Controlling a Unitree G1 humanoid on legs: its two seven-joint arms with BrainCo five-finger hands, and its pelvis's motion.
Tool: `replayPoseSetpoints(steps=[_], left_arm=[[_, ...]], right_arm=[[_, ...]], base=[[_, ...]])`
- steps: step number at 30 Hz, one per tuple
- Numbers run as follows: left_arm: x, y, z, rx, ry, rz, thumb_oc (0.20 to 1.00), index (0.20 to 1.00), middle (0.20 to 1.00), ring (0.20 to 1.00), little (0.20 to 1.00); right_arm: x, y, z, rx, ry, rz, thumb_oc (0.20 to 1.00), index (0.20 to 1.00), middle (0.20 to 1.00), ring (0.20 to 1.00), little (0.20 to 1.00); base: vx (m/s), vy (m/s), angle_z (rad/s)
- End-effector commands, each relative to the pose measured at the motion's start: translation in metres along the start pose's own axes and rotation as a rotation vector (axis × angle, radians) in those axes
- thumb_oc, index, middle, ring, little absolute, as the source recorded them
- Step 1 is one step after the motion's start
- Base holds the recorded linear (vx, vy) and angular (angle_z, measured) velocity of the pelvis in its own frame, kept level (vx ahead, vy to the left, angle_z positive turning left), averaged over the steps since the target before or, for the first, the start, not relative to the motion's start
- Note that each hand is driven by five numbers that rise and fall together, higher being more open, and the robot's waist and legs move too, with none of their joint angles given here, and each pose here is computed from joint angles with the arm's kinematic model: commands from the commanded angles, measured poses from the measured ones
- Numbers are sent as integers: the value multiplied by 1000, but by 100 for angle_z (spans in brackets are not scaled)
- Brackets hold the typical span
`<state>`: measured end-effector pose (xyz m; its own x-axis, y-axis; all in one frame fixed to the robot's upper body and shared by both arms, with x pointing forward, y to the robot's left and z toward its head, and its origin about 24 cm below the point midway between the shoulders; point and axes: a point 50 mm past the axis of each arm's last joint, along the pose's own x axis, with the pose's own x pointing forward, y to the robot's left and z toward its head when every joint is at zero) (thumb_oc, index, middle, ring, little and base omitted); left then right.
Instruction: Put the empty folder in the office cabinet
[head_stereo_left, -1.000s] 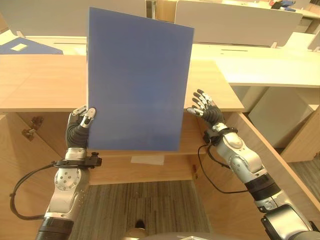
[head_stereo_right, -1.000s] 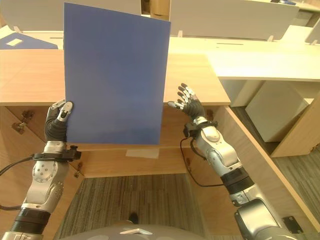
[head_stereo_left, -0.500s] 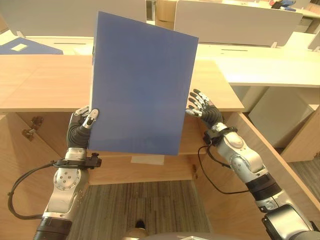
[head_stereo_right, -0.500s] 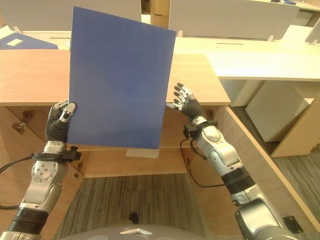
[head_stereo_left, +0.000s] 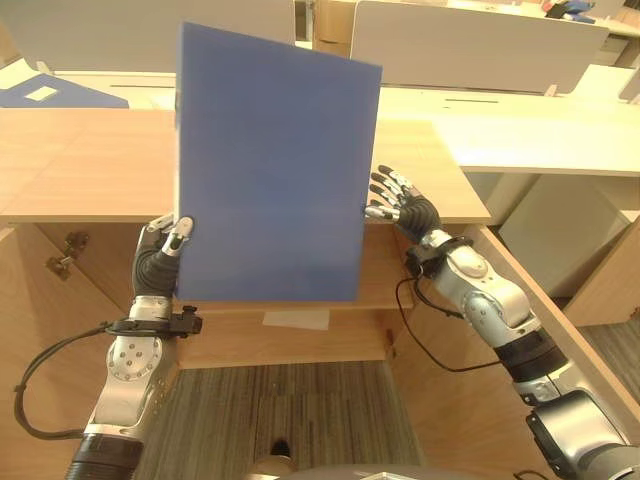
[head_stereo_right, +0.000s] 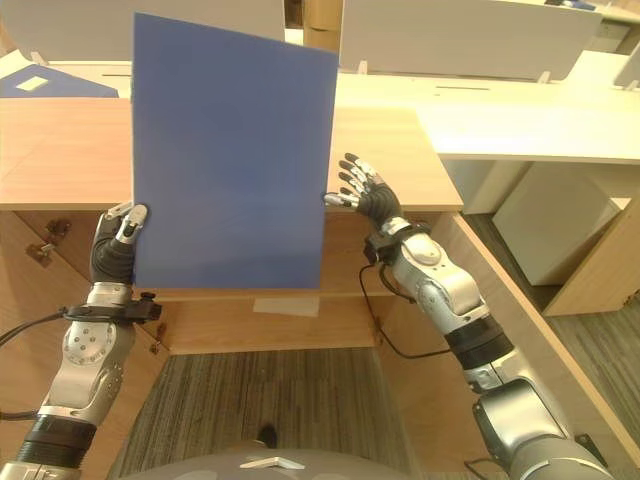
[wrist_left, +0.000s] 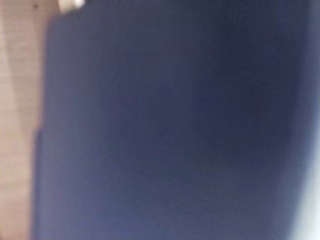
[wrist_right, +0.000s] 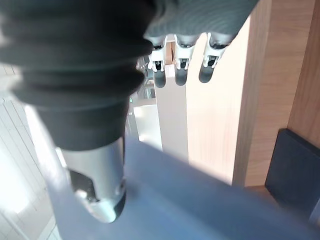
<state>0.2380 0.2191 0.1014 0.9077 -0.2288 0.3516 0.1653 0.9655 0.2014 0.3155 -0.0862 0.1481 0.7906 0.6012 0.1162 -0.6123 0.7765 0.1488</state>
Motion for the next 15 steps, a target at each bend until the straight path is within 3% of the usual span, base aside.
replayPoseSetpoints(steps=[1, 10, 11, 12, 13, 15], left_arm=[[23, 1, 20, 134, -116, -88, 200, 200, 200, 200, 200], [19, 1, 15, 139, -79, -83, 200, 200, 200, 200, 200], [19, 0, 15, 130, -81, -89, 200, 200, 200, 200, 200], [19, 0, 15, 130, -81, -89, 200, 200, 200, 200, 200], [19, -1, 14, 113, -82, -98, 200, 200, 200, 200, 200], [19, -4, 13, 82, -84, -103, 200, 200, 200, 200, 200]], right_arm=[[11, 18, 48, -16, -171, 98, 1000, 1000, 1000, 1000, 1000], [15, 19, 43, 14, -150, 91, 1000, 1000, 1000, 1000, 1000], [15, 20, 43, 19, -150, 96, 693, 693, 693, 693, 693], [15, 20, 43, 19, -150, 96, 504, 504, 504, 504, 504], [16, 20, 42, 20, -156, 93, 200, 200, 200, 200, 200], [17, 21, 39, 14, -155, 88, 200, 200, 200, 200, 200]], base=[[0, 0, 0], [0, 0, 0], [0, 0, 0], [0, 0, 0], [0, 0, 0], [0, 0, 0]])
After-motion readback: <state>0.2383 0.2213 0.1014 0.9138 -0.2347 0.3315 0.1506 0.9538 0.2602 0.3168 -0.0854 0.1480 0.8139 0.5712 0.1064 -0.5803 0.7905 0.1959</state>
